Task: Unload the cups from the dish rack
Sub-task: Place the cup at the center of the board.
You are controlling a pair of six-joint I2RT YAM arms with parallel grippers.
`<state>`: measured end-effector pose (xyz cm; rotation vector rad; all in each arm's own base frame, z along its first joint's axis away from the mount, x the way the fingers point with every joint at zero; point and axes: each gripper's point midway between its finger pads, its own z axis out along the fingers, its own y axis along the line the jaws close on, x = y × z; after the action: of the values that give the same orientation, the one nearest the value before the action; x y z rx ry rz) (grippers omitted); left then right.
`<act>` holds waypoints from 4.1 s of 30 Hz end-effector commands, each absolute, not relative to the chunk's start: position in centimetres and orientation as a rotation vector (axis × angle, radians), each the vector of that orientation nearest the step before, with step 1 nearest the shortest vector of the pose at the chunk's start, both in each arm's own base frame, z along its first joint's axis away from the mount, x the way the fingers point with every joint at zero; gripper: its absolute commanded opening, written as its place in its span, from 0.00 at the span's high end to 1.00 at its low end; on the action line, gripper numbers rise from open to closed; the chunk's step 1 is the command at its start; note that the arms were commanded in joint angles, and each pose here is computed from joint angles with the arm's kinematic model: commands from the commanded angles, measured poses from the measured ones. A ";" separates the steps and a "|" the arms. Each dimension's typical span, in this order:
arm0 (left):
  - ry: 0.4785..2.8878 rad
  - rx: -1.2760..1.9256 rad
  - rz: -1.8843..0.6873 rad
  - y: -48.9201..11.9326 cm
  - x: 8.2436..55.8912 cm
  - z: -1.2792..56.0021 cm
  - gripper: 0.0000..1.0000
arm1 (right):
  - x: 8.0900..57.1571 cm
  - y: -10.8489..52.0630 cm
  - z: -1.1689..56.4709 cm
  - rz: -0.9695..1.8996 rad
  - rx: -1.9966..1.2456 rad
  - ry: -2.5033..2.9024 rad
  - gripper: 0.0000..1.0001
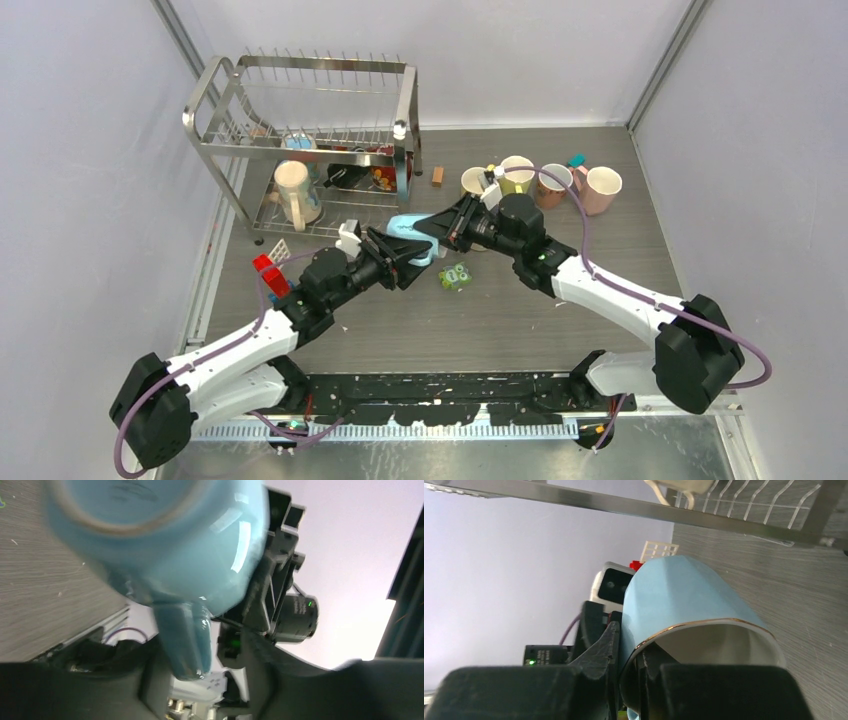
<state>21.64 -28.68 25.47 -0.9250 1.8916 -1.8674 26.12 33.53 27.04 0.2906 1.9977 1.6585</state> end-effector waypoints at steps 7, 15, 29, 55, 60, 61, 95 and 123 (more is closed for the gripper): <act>1.990 -0.643 -1.855 -29.7 19.1 26.5 0.14 | 26.4 32.8 30.4 1.568 0.247 1.953 0.99; 2.126 -0.416 -1.648 -29.0 17.7 26.0 0.05 | 26.7 29.6 30.1 1.340 0.256 2.060 0.99; 2.164 -0.060 -1.437 -28.7 17.4 28.1 0.02 | 25.3 18.8 28.0 0.780 0.310 2.269 0.99; 2.157 0.224 -1.428 -28.5 15.2 29.9 0.02 | 37.8 10.0 18.0 0.272 0.331 2.353 0.99; 2.145 0.231 -1.383 -27.7 15.0 30.1 0.02 | 39.6 10.3 16.4 0.285 0.295 2.378 0.99; 2.146 0.233 -1.373 -27.6 15.0 30.1 0.02 | 39.8 10.4 16.2 0.288 0.284 2.385 0.99; 2.187 0.202 -1.330 -27.6 15.7 28.8 0.02 | 41.1 12.1 12.2 0.166 0.291 2.604 0.72; 2.158 0.084 -1.158 -25.0 17.2 27.7 0.01 | 38.9 12.3 20.1 0.243 0.378 2.456 0.28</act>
<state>16.29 -26.09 26.69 0.1132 2.2364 -1.2187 38.96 11.80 14.44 0.3674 2.5987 0.1540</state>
